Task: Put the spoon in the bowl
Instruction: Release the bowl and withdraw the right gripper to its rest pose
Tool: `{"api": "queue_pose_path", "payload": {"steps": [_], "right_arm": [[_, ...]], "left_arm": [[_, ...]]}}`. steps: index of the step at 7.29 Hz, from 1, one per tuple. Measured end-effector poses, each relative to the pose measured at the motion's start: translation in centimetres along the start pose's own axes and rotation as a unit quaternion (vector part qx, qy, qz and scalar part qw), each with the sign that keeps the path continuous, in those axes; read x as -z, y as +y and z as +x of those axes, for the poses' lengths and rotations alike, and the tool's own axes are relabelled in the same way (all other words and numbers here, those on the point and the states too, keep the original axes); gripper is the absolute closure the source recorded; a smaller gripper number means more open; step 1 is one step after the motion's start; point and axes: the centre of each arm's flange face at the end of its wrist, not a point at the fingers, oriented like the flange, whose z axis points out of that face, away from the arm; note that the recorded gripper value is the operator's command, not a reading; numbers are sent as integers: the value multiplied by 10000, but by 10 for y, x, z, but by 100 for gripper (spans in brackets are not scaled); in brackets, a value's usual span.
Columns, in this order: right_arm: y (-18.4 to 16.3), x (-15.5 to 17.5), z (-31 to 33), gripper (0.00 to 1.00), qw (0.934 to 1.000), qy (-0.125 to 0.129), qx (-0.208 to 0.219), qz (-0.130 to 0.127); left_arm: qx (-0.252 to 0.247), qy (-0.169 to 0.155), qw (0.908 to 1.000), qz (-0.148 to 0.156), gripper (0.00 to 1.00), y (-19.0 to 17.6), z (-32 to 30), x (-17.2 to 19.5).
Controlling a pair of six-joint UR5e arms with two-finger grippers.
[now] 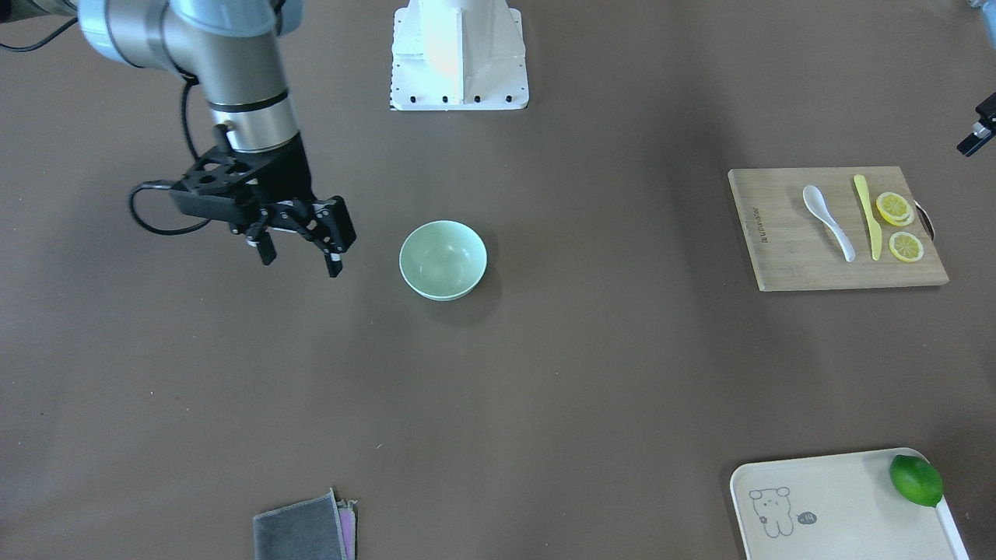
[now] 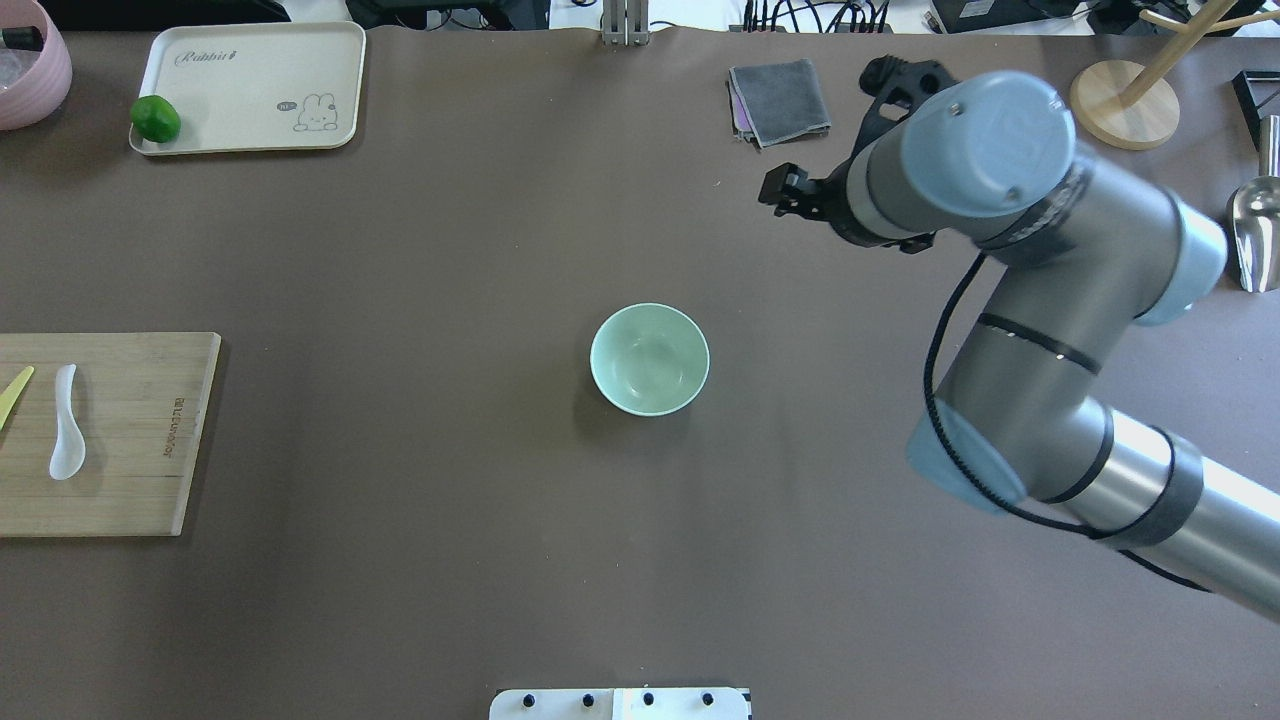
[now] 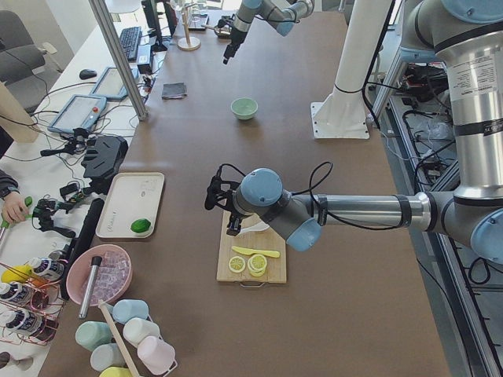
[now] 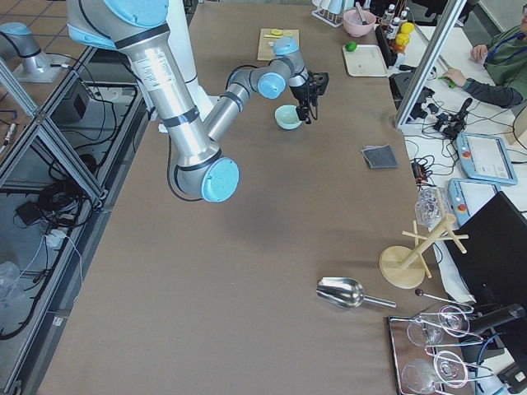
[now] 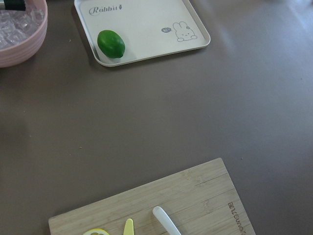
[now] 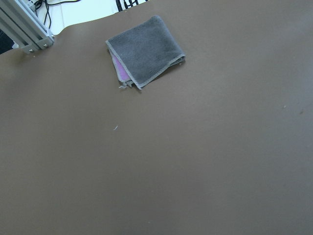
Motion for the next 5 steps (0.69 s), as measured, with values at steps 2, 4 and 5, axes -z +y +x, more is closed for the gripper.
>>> {"api": "queue_pose_path", "payload": {"steps": [2, 4, 5], "right_arm": [[-68, 26, 100, 0, 9962, 73, 767, -399], [-113, 55, 218, 0, 9853, -3, 1524, -772], [-124, 67, 275, 0, 9796, -67, 1792, -910]], "left_arm": [[513, -285, 9983, 49, 2, 9, 35, -60], [780, -709, 9943, 148, 10, 29, 63, -125], [845, -889, 9923, 161, 13, 38, 60, -142]]}}
